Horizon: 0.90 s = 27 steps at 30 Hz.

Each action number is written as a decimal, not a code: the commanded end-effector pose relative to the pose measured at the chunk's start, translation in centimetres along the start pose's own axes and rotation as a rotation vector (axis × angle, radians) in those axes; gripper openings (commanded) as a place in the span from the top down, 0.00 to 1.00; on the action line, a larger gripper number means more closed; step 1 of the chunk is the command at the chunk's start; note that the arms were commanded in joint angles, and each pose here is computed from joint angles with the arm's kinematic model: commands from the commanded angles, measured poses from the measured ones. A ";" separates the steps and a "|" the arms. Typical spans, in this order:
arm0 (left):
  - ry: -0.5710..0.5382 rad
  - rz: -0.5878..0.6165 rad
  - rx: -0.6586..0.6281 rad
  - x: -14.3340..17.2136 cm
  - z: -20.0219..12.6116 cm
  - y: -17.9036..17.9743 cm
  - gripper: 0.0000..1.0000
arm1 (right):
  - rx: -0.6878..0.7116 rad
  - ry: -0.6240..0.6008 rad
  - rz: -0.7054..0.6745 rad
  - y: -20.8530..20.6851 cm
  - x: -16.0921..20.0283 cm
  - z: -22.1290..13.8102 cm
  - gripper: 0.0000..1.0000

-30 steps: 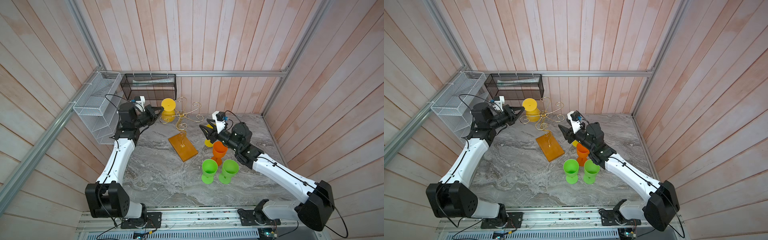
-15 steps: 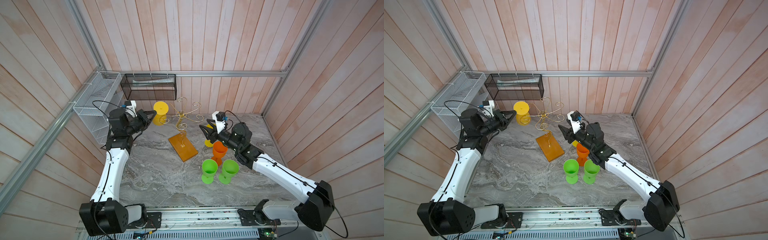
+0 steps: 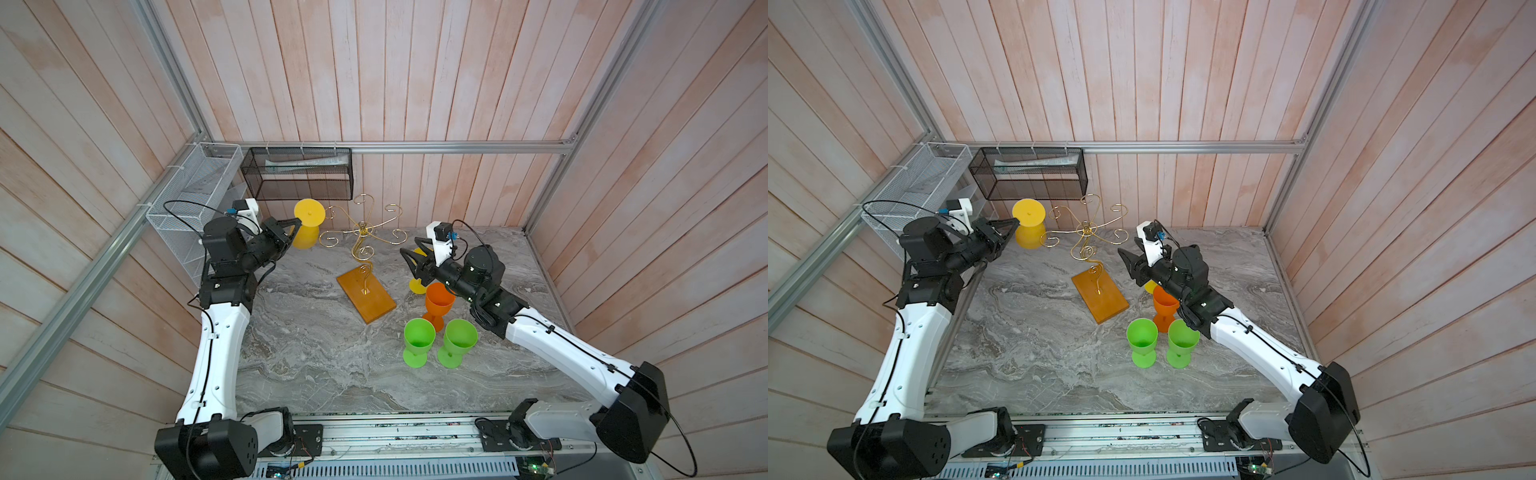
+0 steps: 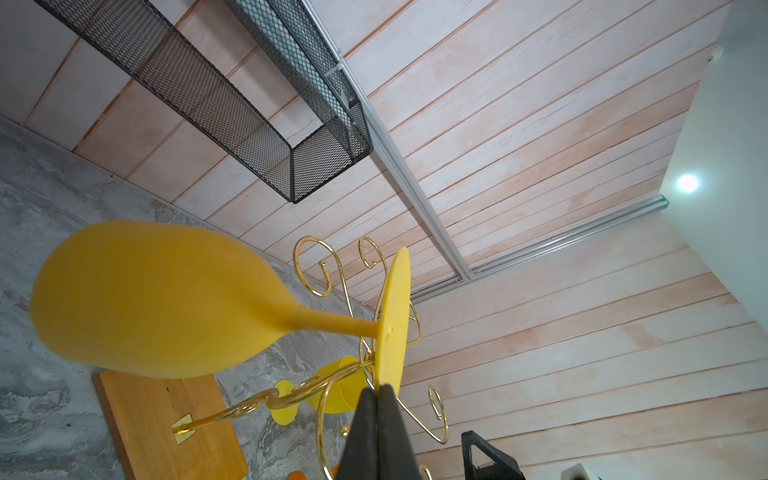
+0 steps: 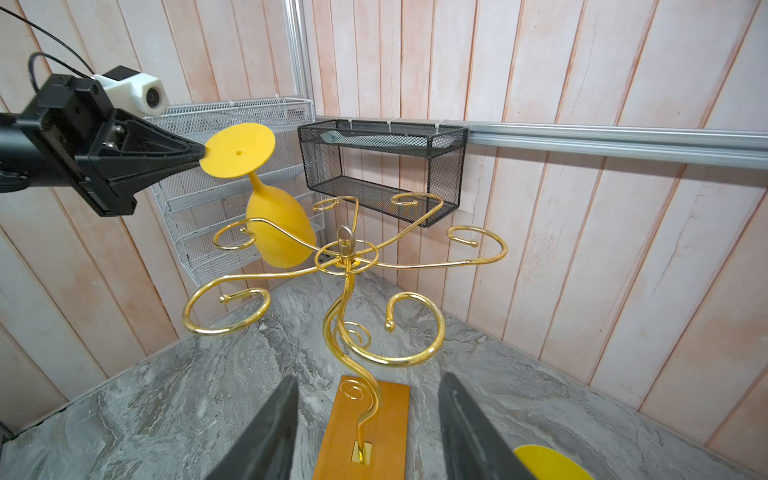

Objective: Take the wine glass off the wine glass rack
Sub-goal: Pick up the wine glass from the wine glass rack.

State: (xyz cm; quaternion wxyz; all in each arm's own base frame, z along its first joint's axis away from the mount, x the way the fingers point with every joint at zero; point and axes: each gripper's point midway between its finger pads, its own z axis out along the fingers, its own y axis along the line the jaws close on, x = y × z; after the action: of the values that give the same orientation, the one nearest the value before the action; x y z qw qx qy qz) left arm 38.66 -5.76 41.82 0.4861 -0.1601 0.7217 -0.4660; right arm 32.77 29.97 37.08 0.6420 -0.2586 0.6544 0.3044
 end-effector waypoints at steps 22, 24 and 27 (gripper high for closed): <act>-0.107 0.455 0.279 0.3 -1.2 -14.3 1.00 | 0.165 -0.044 0.208 -3.4 -2.1 -3.6 0.46; -0.118 0.516 0.310 1.1 -1.2 -15.8 1.00 | 0.189 -0.046 0.255 -4.5 -2.1 -4.2 0.46; -0.131 0.602 0.351 2.6 -1.0 -17.8 1.00 | 0.245 -0.047 0.352 -6.9 -1.9 -5.4 0.48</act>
State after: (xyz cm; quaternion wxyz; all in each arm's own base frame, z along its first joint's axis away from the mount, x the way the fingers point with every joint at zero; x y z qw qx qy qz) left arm 33.80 -15.80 52.70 0.6094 0.0742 0.6485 -0.4500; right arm 33.71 22.98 39.26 0.6429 -0.1048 0.6875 0.3209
